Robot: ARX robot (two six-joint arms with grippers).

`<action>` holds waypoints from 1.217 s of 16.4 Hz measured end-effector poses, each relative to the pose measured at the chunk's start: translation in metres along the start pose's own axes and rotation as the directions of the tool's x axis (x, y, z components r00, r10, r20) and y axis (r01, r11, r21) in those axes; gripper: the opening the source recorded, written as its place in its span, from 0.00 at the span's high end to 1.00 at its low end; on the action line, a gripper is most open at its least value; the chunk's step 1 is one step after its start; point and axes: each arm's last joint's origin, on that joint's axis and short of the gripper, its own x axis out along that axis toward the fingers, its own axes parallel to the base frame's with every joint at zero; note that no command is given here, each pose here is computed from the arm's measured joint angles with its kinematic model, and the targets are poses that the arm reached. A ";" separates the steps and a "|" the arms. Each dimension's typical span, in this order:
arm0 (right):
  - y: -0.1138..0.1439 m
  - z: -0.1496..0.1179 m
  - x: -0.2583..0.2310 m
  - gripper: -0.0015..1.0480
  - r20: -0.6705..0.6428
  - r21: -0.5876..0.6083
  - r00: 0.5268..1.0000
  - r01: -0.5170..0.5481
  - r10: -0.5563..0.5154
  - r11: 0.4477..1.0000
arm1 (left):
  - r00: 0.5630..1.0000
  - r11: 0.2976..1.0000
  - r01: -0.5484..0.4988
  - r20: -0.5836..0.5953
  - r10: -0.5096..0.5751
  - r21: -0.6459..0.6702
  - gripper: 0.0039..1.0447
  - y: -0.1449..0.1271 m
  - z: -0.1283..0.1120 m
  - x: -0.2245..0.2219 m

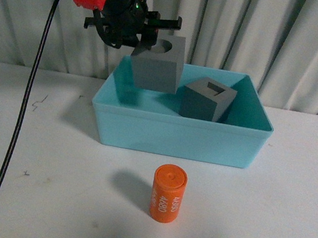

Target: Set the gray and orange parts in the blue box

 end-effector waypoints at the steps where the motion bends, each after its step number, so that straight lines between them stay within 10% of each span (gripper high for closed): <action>1: 0.000 0.000 0.000 0.06 0.000 0.000 1.000 0.000 0.000 1.000 | 1.000 1.000 -0.008 -0.011 0.008 0.009 0.81 0.004 -0.006 0.003; 5: 0.000 0.000 0.000 0.06 0.000 0.000 1.000 0.000 0.000 1.000 | 0.998 0.998 -0.048 -0.046 0.049 0.027 0.76 0.019 -0.019 0.011; 13: 0.000 0.000 0.000 0.06 0.000 0.000 1.000 0.000 0.000 1.000 | 0.998 0.999 -0.032 -0.049 0.033 0.022 0.04 0.020 -0.023 -0.006; 17: 0.000 0.000 0.000 0.06 0.000 0.000 1.000 0.000 0.000 1.000 | 0.981 0.986 0.156 0.128 -0.147 -0.064 0.06 0.030 -0.001 -0.142; 20: 0.000 0.000 0.000 0.06 0.000 0.000 1.000 0.000 0.000 1.000 | 0.971 0.969 0.221 0.120 -0.208 -0.109 0.06 0.061 -0.038 -0.224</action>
